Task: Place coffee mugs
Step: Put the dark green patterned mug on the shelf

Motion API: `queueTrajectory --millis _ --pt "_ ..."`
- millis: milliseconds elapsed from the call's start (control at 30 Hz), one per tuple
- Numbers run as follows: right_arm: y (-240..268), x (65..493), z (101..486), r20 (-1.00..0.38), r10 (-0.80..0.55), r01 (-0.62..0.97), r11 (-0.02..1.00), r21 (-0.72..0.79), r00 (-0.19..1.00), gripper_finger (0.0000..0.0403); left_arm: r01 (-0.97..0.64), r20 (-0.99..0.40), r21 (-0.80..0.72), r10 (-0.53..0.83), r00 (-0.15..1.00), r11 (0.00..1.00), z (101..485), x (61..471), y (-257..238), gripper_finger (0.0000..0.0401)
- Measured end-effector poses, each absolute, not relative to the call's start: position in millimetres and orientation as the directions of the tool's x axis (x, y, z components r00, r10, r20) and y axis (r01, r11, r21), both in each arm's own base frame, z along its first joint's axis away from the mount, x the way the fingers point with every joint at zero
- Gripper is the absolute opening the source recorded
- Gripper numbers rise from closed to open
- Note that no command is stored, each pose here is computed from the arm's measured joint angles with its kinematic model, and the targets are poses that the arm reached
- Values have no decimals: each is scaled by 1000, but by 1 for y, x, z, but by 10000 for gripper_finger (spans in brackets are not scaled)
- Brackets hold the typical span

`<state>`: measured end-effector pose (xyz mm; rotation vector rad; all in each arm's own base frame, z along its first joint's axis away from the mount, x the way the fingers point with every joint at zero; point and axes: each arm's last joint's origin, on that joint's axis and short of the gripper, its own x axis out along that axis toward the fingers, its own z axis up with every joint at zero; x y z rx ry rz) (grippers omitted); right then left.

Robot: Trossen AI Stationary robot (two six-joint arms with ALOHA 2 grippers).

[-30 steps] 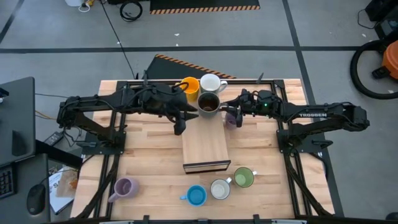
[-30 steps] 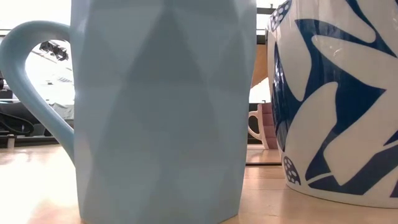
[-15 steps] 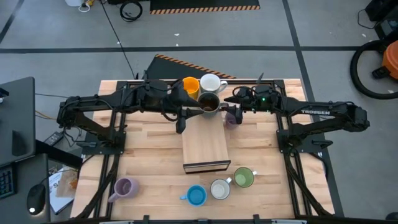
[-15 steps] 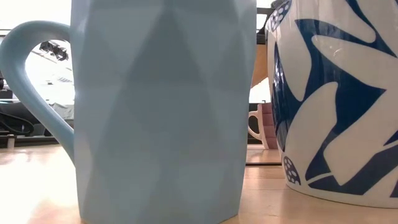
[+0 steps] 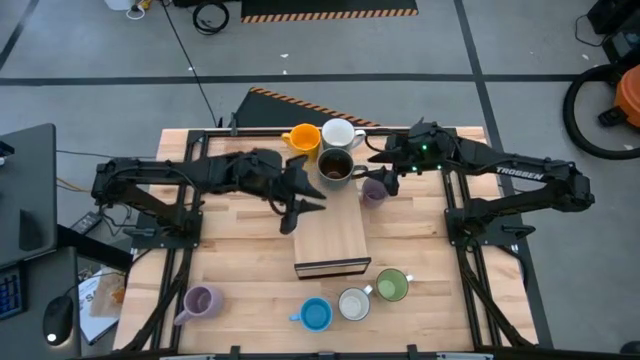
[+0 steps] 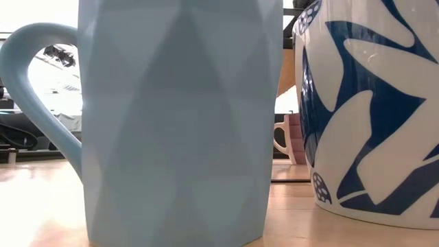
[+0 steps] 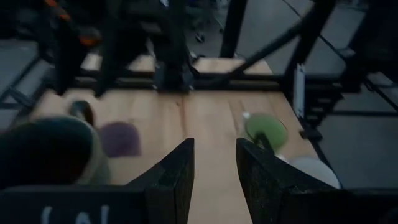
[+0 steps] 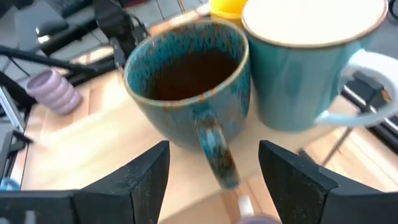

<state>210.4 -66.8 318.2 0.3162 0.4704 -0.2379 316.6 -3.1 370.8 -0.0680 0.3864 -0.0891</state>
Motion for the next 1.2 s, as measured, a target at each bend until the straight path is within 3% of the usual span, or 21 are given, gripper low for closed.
queueTrajectory --millis 233,667,867,967,1200 --pt "-62 203 321 -578 -122 300 928 222 807 252 111 -477 -116 -153 865 987 360 310 -16 125" --pt "-58 193 301 -724 -86 325 925 198 684 252 -38 -609 -259 -133 782 965 347 301 -14 125" --pt "-59 194 300 -714 -91 308 934 181 695 250 -115 -732 -352 -197 653 929 335 289 -16 125" --pt "-60 198 304 -678 -108 282 947 152 727 249 -161 -750 -306 -134 647 938 333 288 -14 125" --pt "-62 203 305 -653 -139 263 960 95 745 249 -315 -705 -40 197 681 948 336 294 -4 125"
